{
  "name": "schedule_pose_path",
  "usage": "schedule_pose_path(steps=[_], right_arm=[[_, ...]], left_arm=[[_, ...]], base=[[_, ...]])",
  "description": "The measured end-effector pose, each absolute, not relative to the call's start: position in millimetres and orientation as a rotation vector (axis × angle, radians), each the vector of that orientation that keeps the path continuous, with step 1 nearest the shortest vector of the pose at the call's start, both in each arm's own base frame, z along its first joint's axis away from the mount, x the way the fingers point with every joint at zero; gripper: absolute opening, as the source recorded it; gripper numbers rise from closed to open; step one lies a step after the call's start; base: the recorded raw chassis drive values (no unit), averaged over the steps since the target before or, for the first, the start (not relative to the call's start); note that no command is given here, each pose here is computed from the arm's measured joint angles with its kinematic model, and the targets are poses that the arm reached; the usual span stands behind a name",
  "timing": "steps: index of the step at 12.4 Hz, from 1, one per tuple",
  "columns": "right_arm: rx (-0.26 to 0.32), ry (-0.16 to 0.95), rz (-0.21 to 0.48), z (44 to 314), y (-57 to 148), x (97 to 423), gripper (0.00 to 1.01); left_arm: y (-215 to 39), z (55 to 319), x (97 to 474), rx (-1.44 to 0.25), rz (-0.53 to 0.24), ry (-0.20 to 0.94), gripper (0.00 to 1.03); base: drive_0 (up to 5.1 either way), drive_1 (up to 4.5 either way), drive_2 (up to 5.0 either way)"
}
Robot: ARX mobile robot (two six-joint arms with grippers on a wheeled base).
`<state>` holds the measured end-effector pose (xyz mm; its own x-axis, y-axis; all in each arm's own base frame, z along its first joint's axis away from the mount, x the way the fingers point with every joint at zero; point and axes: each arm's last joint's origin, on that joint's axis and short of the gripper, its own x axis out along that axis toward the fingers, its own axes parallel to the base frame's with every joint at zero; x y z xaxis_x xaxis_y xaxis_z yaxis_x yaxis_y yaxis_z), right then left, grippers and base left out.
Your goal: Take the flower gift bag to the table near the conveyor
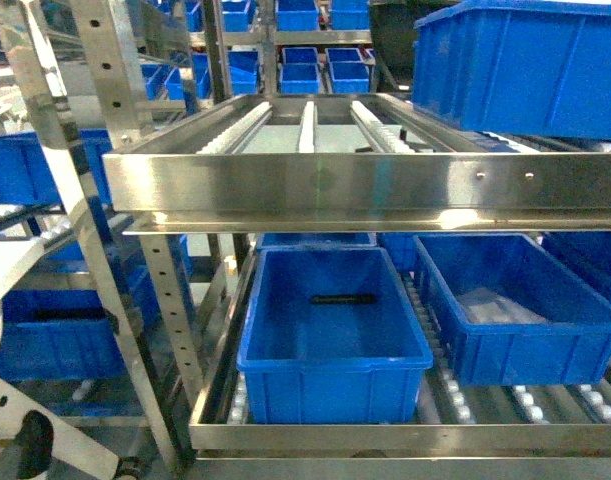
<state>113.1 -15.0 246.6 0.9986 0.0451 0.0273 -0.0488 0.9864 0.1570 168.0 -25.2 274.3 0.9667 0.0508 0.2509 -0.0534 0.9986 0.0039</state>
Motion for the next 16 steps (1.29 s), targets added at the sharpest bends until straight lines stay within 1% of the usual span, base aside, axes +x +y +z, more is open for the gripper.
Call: schedule_pose_path(steps=[6,16], right_arm=[[0.158,-0.025,0.047,246.7,-14.9,112.9,0.02],[0.158,-0.025,0.047,246.7,-14.9,112.8,0.02]], left_arm=[[-25.2,274.4,168.0,0.011,0.052,-0.254,0.02],[-25.2,274.2,168.1,0.011,0.052,-0.253,0.02]], base=[[-4.8,1.16,3.6],[-5.0,2.43,2.4]])
